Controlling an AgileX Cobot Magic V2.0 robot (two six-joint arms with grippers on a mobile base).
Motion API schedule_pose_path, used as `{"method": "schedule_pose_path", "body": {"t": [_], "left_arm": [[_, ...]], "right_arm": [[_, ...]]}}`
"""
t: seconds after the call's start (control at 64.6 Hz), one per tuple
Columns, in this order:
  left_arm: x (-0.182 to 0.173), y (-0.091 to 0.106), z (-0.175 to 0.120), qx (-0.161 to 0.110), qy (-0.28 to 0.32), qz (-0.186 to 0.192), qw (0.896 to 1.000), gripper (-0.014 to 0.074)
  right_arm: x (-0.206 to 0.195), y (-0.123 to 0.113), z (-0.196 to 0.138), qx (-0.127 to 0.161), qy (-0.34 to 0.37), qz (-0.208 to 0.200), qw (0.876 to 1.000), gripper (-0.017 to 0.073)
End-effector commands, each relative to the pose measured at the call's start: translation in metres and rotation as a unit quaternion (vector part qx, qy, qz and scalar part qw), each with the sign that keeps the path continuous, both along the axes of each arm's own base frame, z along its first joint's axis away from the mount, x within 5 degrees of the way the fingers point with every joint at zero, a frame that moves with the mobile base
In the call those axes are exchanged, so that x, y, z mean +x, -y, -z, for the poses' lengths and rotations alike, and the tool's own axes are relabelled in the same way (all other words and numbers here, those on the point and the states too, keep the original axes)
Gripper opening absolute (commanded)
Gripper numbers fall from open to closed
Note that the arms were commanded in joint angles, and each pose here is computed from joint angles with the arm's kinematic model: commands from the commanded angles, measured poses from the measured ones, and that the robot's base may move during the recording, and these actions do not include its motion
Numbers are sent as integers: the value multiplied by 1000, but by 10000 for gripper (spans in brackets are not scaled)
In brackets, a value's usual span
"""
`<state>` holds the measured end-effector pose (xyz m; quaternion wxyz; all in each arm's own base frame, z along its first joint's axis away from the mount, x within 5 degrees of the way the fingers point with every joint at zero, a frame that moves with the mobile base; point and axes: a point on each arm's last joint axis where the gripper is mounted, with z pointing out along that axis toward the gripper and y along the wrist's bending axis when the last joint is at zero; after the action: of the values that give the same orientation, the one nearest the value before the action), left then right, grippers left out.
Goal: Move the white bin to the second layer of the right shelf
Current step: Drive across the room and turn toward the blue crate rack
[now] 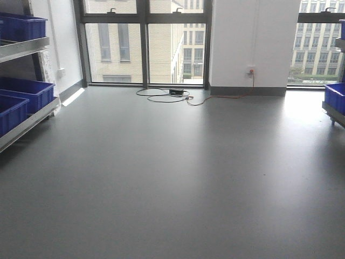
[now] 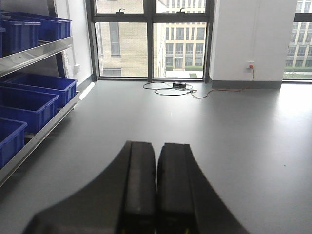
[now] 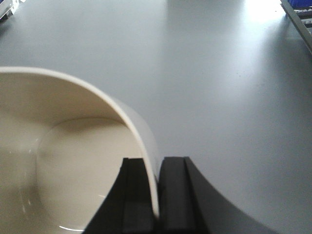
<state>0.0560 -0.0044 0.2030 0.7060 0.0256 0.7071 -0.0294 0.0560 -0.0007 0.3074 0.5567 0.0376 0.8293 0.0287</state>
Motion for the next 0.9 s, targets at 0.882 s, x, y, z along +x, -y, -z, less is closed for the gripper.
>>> {"method": "schedule_pose_path", "body": {"t": [0.882], "left_arm": [[0,0,4,-8,29,1,1000,85]], "right_arm": [[2,0,-17,-1,61,1,998,48]]}}
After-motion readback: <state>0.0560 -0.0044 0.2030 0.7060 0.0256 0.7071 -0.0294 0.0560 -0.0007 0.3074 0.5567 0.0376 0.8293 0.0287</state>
